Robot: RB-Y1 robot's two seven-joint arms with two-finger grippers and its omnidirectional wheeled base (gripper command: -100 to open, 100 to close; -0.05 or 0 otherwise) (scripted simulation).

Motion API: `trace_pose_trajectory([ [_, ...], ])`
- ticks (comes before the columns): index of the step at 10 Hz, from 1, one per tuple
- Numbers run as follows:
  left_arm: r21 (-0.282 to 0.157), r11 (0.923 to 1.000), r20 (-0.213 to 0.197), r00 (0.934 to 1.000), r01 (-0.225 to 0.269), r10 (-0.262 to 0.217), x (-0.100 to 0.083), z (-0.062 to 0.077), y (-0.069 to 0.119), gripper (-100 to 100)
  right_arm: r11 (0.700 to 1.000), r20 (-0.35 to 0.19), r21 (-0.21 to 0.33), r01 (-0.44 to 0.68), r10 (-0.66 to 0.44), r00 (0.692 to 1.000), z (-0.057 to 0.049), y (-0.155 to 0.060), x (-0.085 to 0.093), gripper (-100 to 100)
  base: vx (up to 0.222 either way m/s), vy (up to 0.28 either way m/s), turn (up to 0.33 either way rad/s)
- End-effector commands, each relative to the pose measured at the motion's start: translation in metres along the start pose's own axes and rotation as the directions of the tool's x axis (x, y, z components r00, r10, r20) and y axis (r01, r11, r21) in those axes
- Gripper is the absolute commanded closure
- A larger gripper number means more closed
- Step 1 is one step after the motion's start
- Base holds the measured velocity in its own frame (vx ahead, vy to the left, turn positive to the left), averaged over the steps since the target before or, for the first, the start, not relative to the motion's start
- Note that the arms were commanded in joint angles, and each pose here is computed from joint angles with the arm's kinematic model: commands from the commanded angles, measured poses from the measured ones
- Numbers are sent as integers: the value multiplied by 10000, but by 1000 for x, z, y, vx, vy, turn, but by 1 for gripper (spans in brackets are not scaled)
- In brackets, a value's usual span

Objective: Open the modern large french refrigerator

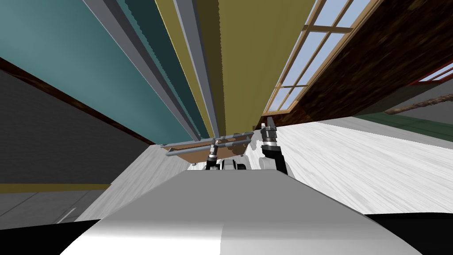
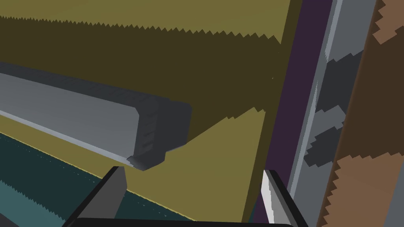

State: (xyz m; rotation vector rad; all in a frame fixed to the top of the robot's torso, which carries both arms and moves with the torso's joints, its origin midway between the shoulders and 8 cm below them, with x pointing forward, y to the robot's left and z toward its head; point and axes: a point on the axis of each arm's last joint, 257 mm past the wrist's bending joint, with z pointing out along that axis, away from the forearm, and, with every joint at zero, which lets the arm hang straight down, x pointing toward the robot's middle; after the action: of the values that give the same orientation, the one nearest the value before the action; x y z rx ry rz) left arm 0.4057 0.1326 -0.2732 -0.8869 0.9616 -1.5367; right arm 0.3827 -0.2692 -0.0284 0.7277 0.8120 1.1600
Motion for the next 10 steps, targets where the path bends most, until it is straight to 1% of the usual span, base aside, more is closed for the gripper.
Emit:
trace_pose_trajectory([
  [1,9,10000,-4,10000,31,-31,3,13,-1,-100,10000,0,-1,-1,1,10000,0,0,0,0,-15,12,39],
  [2,9,10000,-8,10000,36,-36,4,16,-2,-100,10000,0,-1,-1,1,10000,0,0,0,0,-23,13,25],
  [4,10,10000,-26,10000,55,-55,8,29,-3,-100,10000,0,-1,-1,1,10000,0,0,0,0,-16,12,16],
  [5,10,10000,-26,10000,55,-55,8,29,-3,-100,10000,0,-1,0,0,10000,0,0,0,0,-3,14,8],
  [6,-241,9997,-3,10000,11,-11,8,17,5,-100,10000,0,0,0,0,10000,0,0,0,0,-12,9,8],
  [7,9,10000,-31,10000,61,-61,8,32,-4,100,10000,0,-1,-1,1,10000,0,0,0,0,-6,1,10],
  [8,9,10000,-13,10000,40,-40,5,19,-2,100,10000,0,-1,-1,1,10000,0,0,0,0,16,-2,-25],
  [9,9,10000,0,10000,26,-26,3,10,-1,100,10000,0,0,-1,1,10000,0,0,0,0,17,-10,-43],
  [10,9,10000,8,10000,17,-17,1,3,0,100,10000,0,-1,-1,1,10000,0,0,0,0,13,-22,-36],
])
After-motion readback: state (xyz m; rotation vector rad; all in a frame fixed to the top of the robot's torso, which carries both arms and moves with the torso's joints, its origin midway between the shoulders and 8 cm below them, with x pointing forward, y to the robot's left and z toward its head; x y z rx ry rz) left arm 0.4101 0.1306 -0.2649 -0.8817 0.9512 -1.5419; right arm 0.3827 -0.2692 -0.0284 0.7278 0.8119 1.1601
